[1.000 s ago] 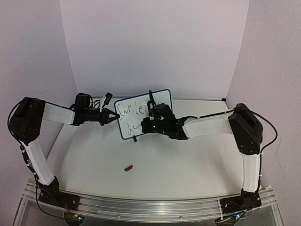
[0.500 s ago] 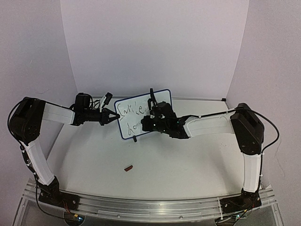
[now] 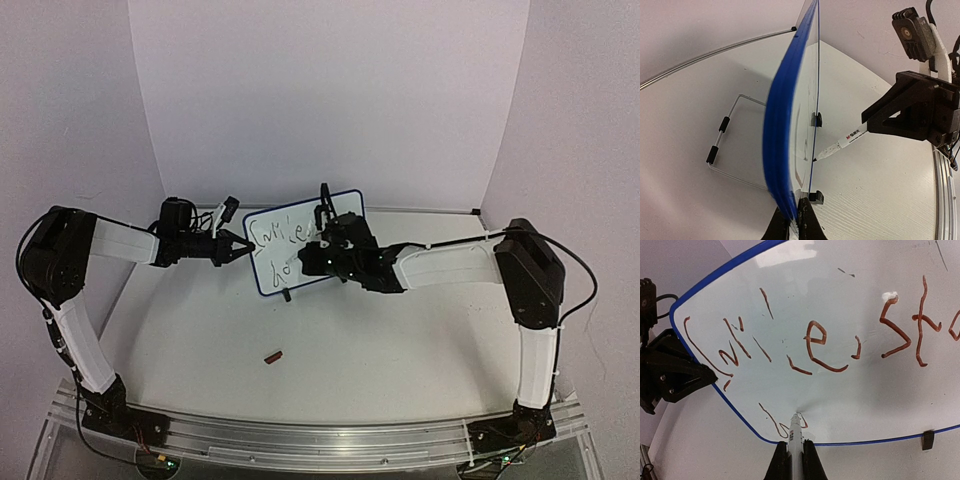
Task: Write a sentence on the whiteboard
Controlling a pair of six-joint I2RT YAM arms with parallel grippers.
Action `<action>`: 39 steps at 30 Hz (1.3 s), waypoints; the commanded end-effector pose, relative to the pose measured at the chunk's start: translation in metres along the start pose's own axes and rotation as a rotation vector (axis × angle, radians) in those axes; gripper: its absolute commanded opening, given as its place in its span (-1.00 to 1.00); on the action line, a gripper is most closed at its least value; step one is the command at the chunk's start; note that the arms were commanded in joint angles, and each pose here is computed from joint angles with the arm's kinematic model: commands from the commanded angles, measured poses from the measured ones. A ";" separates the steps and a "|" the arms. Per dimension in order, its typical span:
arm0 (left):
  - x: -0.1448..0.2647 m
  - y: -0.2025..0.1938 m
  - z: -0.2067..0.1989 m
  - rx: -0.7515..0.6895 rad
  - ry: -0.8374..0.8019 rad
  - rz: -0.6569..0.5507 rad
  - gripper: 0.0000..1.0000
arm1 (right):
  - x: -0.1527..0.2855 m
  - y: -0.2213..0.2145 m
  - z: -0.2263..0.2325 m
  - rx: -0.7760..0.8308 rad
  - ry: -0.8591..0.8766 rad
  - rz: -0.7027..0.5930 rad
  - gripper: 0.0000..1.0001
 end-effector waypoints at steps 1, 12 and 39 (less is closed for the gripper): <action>0.001 -0.013 0.005 -0.019 0.072 0.073 -1.00 | 0.032 0.031 0.027 -0.029 0.127 -0.073 -1.00; 0.001 -0.014 0.005 -0.016 0.072 0.075 -1.00 | 0.043 0.031 0.010 -0.037 0.072 -0.083 -1.00; 0.000 -0.015 0.006 -0.017 0.076 0.078 -1.00 | 0.001 0.020 -0.002 -0.026 0.054 -0.010 -1.00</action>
Point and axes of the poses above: each gripper's point midway between its finger pads, its own x axis back along the fingers, its own z axis along the line the jaws close on, y = z × x, the point moved 7 cm from there along x, back along the fingers, and after that the axes turned 14 degrees about -x, right-handed, at the moved point
